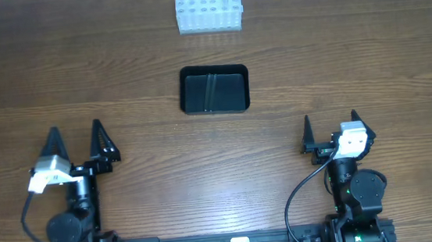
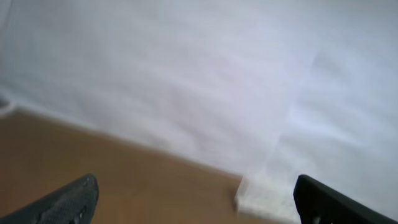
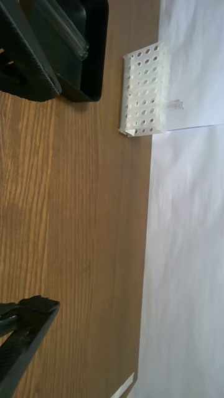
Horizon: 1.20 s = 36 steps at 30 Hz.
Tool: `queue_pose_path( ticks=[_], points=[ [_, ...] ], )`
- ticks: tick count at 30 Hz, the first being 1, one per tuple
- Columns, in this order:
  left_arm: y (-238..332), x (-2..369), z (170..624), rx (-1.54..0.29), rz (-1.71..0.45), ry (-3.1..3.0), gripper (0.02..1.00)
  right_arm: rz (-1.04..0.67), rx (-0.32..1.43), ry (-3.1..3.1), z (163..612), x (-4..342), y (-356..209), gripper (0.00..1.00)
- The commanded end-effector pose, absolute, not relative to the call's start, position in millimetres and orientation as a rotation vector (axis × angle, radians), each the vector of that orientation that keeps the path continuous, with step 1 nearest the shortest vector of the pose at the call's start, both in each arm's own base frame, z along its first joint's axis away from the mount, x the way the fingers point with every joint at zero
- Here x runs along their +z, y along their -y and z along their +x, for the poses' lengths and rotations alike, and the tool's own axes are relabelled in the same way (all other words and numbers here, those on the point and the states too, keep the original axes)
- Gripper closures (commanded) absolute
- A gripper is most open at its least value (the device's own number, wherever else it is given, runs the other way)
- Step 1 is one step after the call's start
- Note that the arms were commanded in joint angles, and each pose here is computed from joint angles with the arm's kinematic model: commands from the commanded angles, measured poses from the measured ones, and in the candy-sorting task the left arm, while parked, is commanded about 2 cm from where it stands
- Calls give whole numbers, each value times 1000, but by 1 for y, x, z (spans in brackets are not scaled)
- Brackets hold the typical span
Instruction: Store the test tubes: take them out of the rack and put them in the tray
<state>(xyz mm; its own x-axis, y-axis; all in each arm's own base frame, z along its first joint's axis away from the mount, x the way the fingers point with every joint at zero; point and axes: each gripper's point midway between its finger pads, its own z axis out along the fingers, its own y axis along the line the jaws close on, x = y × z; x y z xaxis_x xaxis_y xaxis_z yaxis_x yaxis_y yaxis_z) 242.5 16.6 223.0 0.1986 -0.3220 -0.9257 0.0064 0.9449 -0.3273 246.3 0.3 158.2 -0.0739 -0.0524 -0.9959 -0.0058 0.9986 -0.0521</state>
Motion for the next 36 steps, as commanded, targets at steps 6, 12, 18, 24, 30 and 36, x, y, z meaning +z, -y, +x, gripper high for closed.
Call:
queue_pose_path(
  ticks=[6, 12, 18, 24, 30, 36],
  points=[
    [-19, 156, 245, -214, -341, -1617, 20, -47, -26, -1644, 246, 157, -2, 7],
    [-19, 157, 245, -49, -164, -1638, 20, -47, -26, -1644, 246, 157, -2, 9],
    [-19, 157, 245, -49, -164, -1637, 20, -46, -26, -1644, 246, 157, -2, 9],
    [-19, 157, 245, -49, -164, -1637, 20, -47, -26, -1644, 246, 157, -2, 9],
    [-19, 157, 245, -49, -164, -1637, 20, -47, -26, -1644, 246, 157, -2, 7],
    [-19, 157, 245, -49, -164, -1636, 20, -47, -26, -1644, 246, 157, -2, 9]
  ],
)
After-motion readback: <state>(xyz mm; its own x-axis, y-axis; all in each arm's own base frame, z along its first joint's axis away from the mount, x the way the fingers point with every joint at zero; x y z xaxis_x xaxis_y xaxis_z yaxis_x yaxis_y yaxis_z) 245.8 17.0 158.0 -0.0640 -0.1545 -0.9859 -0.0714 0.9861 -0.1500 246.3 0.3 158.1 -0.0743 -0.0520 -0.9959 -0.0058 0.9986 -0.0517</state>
